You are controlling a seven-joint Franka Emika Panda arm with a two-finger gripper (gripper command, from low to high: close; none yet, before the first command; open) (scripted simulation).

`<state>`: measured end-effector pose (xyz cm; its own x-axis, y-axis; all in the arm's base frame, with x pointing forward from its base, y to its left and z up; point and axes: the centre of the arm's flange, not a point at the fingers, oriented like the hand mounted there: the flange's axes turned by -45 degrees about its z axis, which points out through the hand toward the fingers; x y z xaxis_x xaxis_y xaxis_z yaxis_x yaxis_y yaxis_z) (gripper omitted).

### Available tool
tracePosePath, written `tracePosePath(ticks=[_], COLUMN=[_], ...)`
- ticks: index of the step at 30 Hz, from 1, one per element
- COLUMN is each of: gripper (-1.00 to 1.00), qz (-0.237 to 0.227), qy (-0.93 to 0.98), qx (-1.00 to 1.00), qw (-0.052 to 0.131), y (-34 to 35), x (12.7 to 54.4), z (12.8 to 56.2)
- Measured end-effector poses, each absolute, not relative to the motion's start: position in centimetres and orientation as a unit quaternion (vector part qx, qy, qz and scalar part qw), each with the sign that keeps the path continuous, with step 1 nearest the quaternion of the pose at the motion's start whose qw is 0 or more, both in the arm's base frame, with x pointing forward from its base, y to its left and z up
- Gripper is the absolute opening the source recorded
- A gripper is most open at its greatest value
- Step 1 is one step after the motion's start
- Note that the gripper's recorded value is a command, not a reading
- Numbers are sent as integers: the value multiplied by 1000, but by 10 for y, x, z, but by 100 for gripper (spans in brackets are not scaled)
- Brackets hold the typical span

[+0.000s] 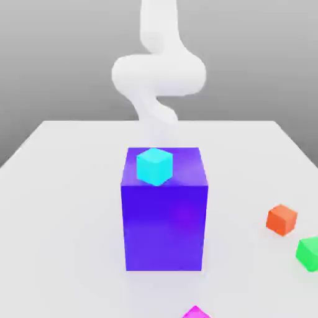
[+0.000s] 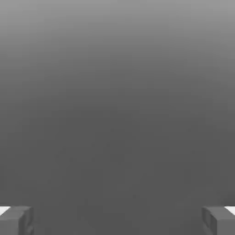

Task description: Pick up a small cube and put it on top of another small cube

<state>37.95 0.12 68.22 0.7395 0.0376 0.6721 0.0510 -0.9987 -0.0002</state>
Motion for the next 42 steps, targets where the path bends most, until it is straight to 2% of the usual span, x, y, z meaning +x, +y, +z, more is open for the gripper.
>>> tracePosePath(ticks=[8,16,23,29,34,35,42], gripper=[0,0,0,0,0,-100,-100], qz=[-265,-171,-88,-15,0,0,0], qy=[-120,-212,-291,-356,-370,-370,-370], qx=[-956,-962,-953,-934,-929,-929,-929], qw=[24,27,19,4,0,0,0], y=[16,39,57,63,64,64,64], x=[470,526,544,537,535,534,534], z=[571,440,318,214,138,130,132])
